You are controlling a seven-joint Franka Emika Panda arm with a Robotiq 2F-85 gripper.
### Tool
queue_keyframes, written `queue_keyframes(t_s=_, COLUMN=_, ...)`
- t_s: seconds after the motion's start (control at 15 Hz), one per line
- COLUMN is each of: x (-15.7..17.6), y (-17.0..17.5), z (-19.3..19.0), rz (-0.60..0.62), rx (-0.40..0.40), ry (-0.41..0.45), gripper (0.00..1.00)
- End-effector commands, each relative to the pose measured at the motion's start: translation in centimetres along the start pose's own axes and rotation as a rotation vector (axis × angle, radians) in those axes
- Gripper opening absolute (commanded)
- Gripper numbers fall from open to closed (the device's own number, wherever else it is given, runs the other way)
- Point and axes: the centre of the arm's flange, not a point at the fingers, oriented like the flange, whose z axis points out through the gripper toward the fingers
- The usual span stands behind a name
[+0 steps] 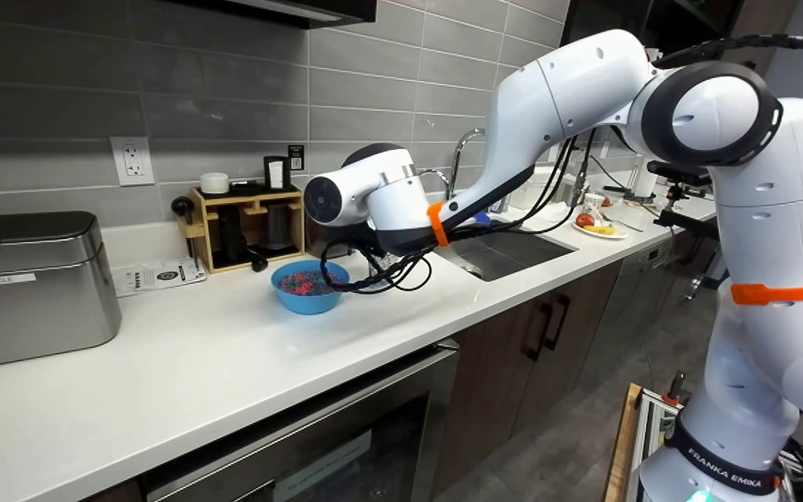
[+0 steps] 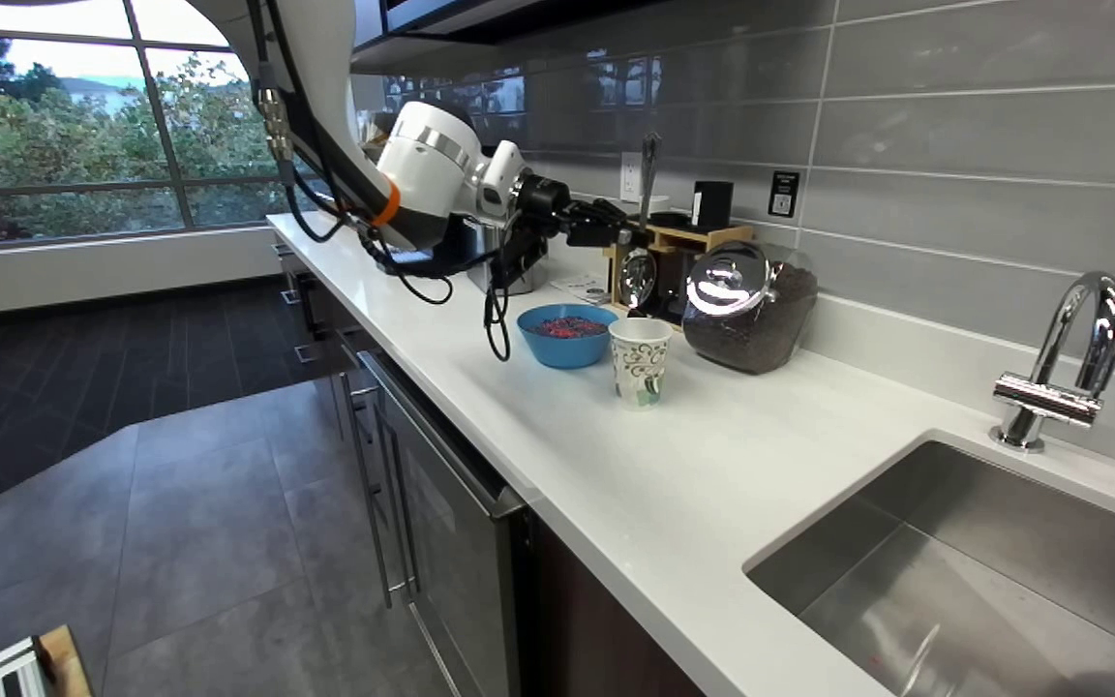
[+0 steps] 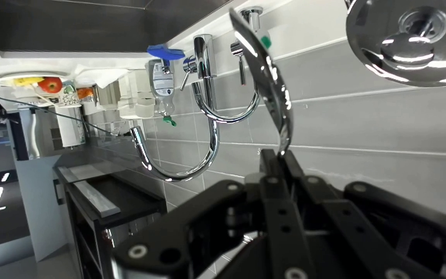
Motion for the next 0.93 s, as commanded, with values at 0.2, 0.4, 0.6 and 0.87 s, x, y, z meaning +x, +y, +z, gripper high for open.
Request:
queue_keyframes(t_s=0.2, x=0.4, y=2.6, z=-0.1, rz=0.081, rx=0.056, ry=-0.008, gripper=0.01)
queue_keyframes(t_s=0.4, x=0.5, y=3.2, z=0.0, rz=0.128, rx=0.073, ry=-0.012, gripper=0.01)
queue_keyframes(t_s=0.6, x=0.3, y=3.7, z=0.3, rz=0.165, rx=0.078, ry=-0.027, gripper=0.01)
queue_keyframes(t_s=0.87, x=0.1, y=3.8, z=0.9, rz=0.173, rx=0.057, ry=-0.028, gripper=0.01)
